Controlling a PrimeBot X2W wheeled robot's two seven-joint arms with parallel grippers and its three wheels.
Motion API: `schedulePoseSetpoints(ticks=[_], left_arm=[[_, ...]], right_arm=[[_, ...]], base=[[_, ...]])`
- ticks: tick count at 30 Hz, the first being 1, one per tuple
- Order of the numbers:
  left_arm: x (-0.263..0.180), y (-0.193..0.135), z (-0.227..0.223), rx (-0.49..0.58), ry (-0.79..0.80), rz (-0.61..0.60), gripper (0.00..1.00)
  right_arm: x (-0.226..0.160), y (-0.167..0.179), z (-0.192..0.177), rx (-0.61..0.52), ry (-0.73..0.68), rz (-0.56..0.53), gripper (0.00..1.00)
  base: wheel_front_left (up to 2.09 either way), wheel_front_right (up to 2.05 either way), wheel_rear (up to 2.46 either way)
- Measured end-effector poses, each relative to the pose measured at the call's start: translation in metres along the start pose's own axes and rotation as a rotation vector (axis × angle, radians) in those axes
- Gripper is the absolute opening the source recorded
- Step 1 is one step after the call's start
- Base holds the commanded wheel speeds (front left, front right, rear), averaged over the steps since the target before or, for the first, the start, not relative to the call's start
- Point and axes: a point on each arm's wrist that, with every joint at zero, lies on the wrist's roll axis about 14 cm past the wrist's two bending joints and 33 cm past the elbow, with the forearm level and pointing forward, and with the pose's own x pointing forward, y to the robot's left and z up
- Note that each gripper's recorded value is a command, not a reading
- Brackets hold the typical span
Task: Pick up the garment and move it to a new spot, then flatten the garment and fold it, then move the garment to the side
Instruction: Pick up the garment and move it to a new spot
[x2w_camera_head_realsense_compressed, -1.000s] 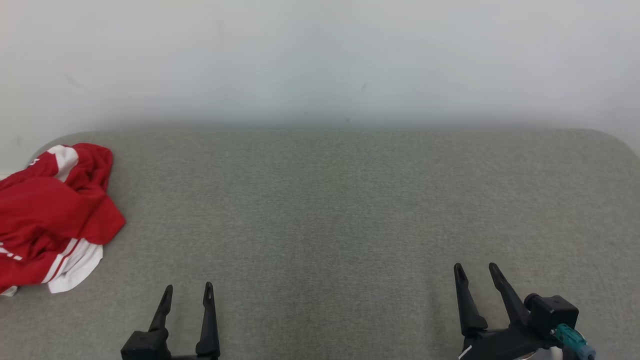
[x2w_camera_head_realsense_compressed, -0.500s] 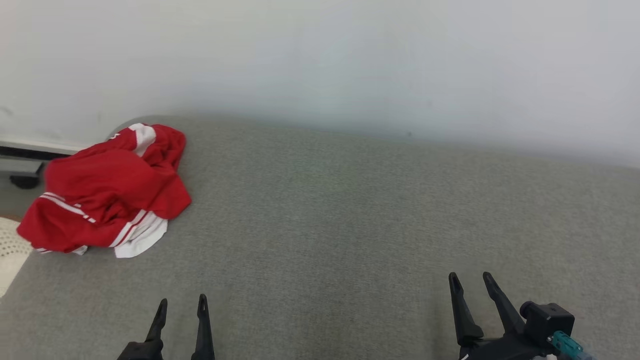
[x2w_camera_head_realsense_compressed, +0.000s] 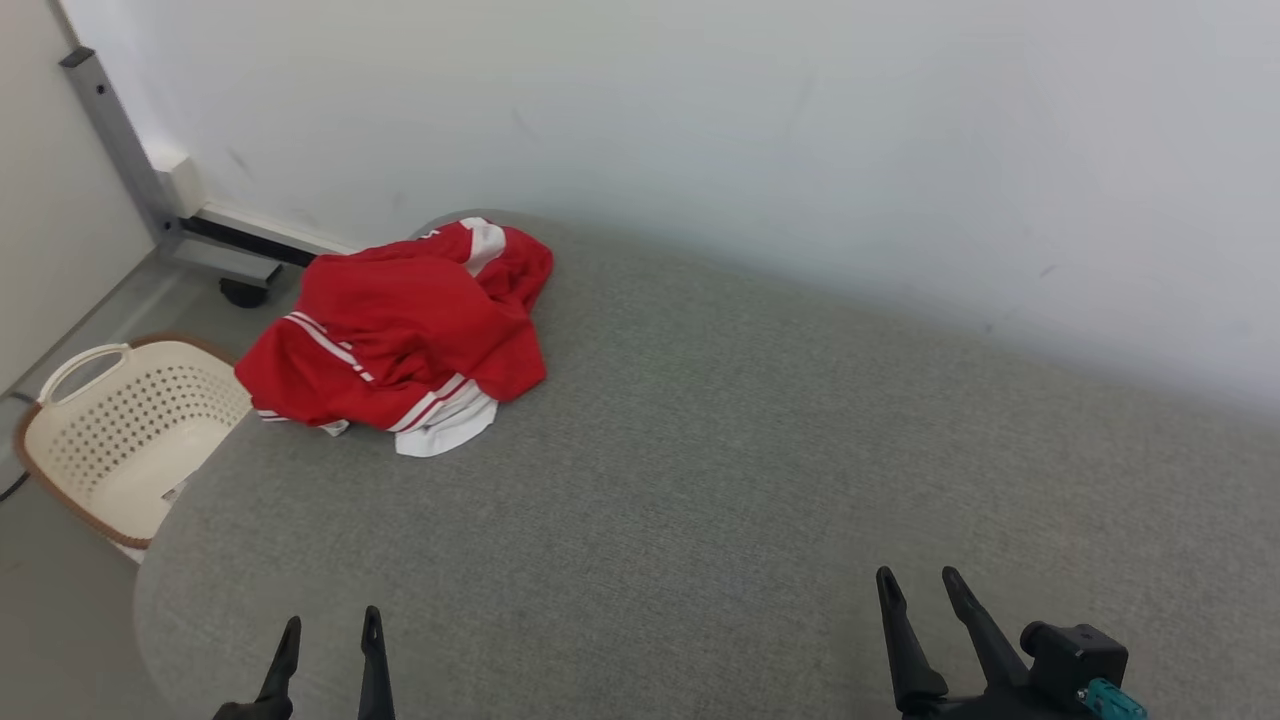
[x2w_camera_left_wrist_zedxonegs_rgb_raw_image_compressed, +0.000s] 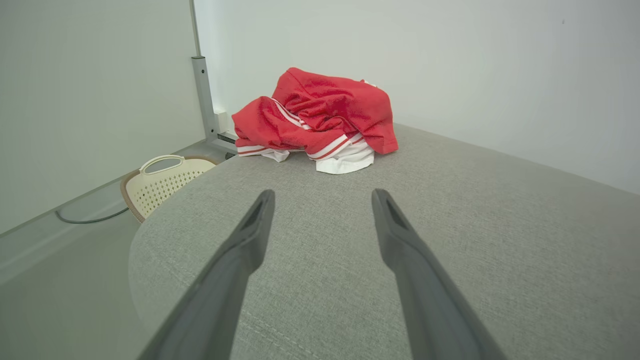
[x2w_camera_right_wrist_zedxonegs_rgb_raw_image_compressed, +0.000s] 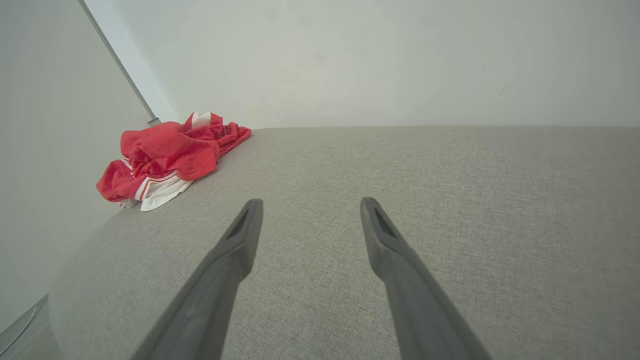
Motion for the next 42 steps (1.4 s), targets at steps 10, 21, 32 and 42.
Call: schedulePoseSetpoints(ticks=[10,21,32,42], left_arm=[[-0.017,0.035,0.008,-0.009,-0.027,0.115,1.0],[-0.011,0.038,0.0,-0.026,0.01,0.13,1.0],[0.062,-0.007,0.003,0.033,0.186,-0.036,1.0],[0.14,-0.031,0.028,0.062,0.202,-0.062,1.0]], right_arm=[[0.021,0.033,-0.008,0.002,0.028,0.105,1.0],[0.027,0.038,-0.011,0.013,0.039,0.123,1.0],[0.03,0.025,-0.014,-0.003,0.057,0.096,1.0],[0.033,0.001,-0.01,-0.061,0.088,0.055,1.0]], base=[[0.0,0.0,0.0],[0.0,0.0,0.0],[0.0,0.0,0.0],[0.0,0.0,0.0]])
